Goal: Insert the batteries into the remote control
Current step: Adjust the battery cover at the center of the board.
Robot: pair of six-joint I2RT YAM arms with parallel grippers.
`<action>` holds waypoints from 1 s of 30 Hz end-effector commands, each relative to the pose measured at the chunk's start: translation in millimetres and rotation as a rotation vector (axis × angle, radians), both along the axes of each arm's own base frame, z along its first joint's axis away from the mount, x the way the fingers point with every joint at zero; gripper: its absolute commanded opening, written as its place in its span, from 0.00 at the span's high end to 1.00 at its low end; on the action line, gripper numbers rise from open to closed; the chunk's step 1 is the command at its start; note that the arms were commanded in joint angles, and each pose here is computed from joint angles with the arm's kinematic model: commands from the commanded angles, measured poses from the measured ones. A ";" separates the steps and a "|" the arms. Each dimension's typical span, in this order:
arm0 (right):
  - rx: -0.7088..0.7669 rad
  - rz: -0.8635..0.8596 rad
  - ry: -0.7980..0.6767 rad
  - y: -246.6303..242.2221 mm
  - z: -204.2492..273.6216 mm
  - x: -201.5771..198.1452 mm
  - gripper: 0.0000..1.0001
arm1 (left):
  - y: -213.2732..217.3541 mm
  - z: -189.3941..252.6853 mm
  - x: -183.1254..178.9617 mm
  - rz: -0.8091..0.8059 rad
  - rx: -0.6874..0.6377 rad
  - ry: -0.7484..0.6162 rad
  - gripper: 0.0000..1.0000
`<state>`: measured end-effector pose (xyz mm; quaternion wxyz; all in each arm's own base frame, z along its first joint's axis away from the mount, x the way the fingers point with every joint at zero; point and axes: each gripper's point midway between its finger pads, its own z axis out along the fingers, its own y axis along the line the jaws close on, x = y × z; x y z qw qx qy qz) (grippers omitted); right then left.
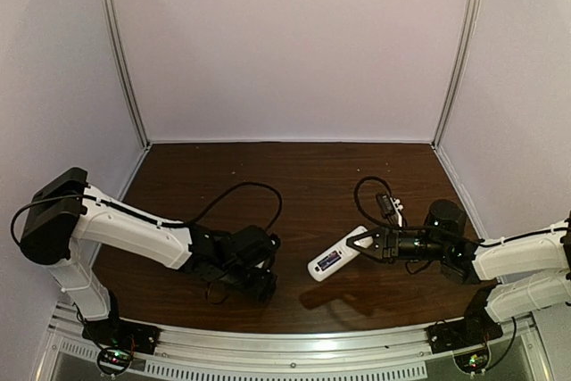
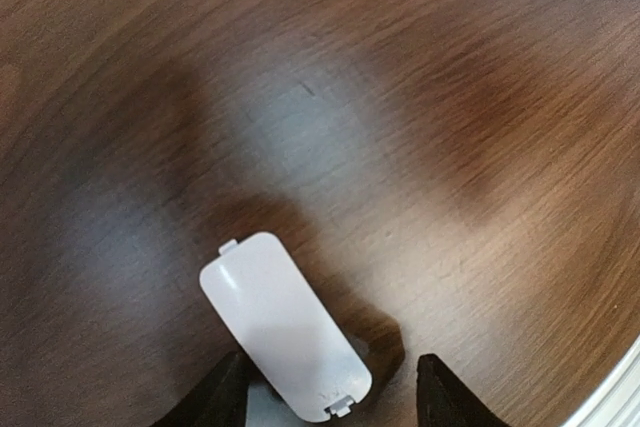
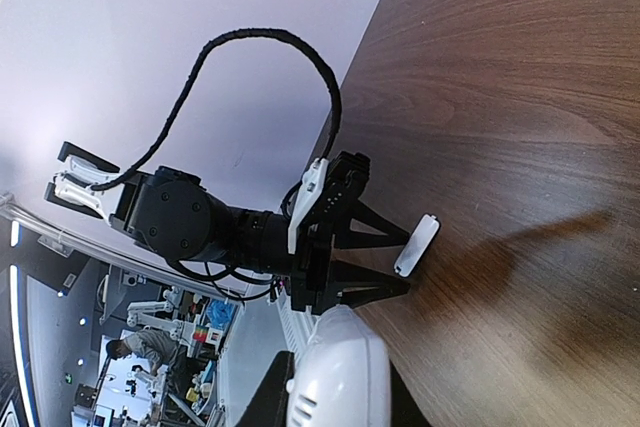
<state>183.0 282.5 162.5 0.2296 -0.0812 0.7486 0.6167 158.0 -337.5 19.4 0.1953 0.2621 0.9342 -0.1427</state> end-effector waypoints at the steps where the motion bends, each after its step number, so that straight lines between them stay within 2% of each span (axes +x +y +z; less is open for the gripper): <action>1: 0.007 -0.002 -0.032 -3.3 3.2 -0.5 1.00 | -1.3 -7.8 -0.4 -0.003 0.046 0.013 0.43; 6: 0.005 -0.009 -0.029 -5.8 2.5 0.4 1.00 | 5.9 -11.4 1.0 0.011 0.103 0.015 0.52; 11: 0.000 -0.013 -0.030 -7.1 1.7 1.0 1.00 | 10.3 -17.9 -6.3 -0.048 0.135 0.037 0.62; 22: 0.000 -0.015 -0.030 -8.1 1.6 1.8 1.00 | -9.0 -6.2 -30.2 -0.437 0.096 -0.019 0.63; 25: -0.001 -0.015 -0.026 -8.3 0.6 1.7 1.00 | -7.1 -11.2 -38.5 -0.503 0.106 0.004 0.54; 28: 0.003 -0.017 -0.024 -8.8 1.1 1.7 1.00 | -4.0 -15.2 -39.3 -0.497 0.120 0.015 0.43; 30: 0.004 -0.019 -0.023 -8.9 1.2 2.1 1.00 | -4.6 -17.4 -39.8 -0.483 0.116 0.028 0.40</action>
